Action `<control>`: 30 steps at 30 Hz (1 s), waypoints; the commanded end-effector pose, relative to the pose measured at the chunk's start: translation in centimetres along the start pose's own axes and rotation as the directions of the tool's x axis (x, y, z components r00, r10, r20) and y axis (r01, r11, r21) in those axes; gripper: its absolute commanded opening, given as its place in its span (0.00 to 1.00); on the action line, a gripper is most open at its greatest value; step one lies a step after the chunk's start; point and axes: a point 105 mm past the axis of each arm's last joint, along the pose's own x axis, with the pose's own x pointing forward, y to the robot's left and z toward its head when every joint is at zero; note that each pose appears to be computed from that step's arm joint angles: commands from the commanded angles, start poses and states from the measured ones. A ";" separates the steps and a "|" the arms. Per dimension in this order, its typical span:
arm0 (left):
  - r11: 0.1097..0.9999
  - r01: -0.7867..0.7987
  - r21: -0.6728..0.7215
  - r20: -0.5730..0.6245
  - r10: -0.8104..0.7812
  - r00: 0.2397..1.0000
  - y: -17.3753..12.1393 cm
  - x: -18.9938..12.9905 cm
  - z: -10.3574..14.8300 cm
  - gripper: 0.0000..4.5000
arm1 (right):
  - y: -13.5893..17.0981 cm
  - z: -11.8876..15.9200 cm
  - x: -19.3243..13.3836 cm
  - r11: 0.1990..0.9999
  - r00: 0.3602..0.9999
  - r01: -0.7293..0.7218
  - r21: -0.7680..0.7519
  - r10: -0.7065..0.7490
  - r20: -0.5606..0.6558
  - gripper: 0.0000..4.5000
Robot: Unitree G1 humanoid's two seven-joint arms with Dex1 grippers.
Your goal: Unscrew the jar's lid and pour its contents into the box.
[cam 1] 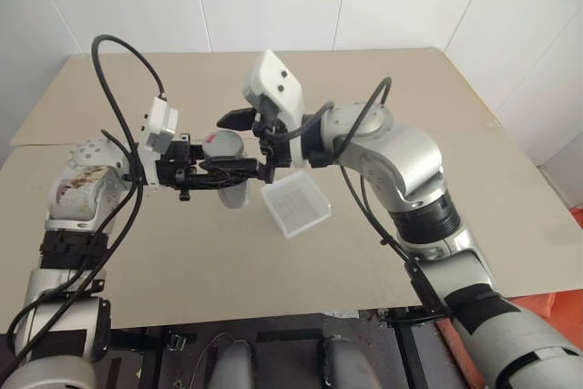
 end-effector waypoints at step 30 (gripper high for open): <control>0.998 -0.031 0.047 0.016 0.030 0.999 -0.2 -0.2 -0.2 0.44 | -6.5 -1.1 -13.8 0.871 0.878 0.475 0.124 -0.480 0.007 0.61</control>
